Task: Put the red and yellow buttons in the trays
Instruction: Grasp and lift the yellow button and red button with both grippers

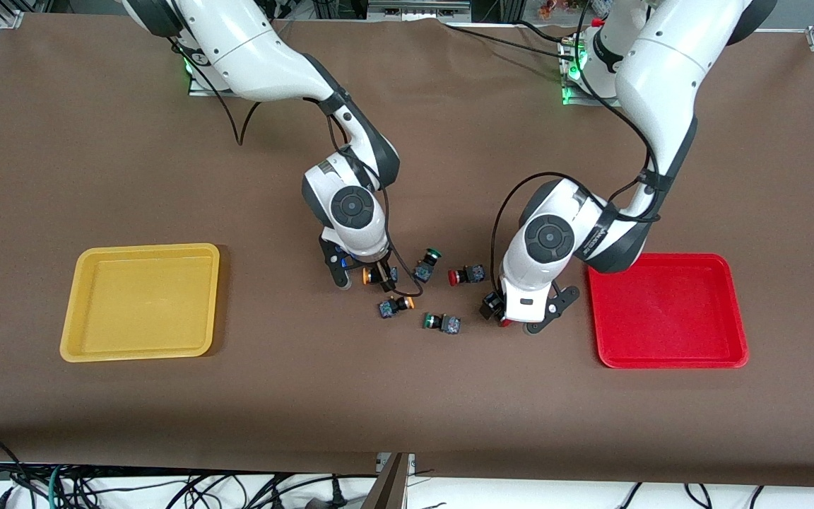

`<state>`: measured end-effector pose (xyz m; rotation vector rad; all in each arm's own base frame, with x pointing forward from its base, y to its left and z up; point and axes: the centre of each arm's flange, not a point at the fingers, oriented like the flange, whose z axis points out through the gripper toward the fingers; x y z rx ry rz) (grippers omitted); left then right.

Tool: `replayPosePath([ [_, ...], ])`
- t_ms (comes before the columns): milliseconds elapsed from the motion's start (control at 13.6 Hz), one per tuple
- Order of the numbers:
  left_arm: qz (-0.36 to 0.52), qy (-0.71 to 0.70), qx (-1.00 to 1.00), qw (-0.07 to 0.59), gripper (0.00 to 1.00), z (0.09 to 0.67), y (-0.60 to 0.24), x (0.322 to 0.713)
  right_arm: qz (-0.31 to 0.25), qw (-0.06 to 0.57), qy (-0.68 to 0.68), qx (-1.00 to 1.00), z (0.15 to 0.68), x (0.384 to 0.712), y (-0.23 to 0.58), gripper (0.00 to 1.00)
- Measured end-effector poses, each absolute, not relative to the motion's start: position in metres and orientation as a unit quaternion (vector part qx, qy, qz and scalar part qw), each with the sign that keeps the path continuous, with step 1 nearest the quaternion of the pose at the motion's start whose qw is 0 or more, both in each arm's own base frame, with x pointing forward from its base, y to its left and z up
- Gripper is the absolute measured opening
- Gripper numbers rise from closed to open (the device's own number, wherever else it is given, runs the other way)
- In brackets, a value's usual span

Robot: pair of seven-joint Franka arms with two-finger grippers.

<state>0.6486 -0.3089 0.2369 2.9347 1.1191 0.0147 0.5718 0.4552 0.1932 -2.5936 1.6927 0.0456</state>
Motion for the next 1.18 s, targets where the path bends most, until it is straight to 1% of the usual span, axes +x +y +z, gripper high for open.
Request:
replayPosePath([
  [221,0.009,0.358,0.934,-0.01,1.0,0.208,-0.313,0.645,0.014,0.024,0.546,-0.837,0.194,0.572,0.456,1.0],
  [663,0.011,0.371,0.928,0.002,1.0,0.189,-0.318,0.646,0.012,0.028,0.547,-0.837,0.197,0.575,0.457,1.0],
  [737,0.011,0.371,0.928,0.001,0.95,0.188,-0.318,0.646,0.012,0.027,0.547,-0.837,0.197,0.575,0.456,1.0],
  [811,0.012,0.371,0.929,0.0,0.86,0.187,-0.318,0.645,0.013,0.026,0.547,-0.837,0.194,0.574,0.456,1.0],
  [958,0.015,0.369,0.929,-0.004,0.61,0.184,-0.32,0.644,0.014,0.022,0.547,-0.837,0.187,0.573,0.455,1.0],
  [1106,0.018,0.367,0.93,-0.008,0.41,0.183,-0.321,0.644,0.013,0.025,0.547,-0.837,0.182,0.574,0.456,1.0],
  [1179,0.019,0.367,0.93,-0.009,0.41,0.183,-0.322,0.644,0.012,0.027,0.547,-0.837,0.182,0.574,0.456,1.0],
])
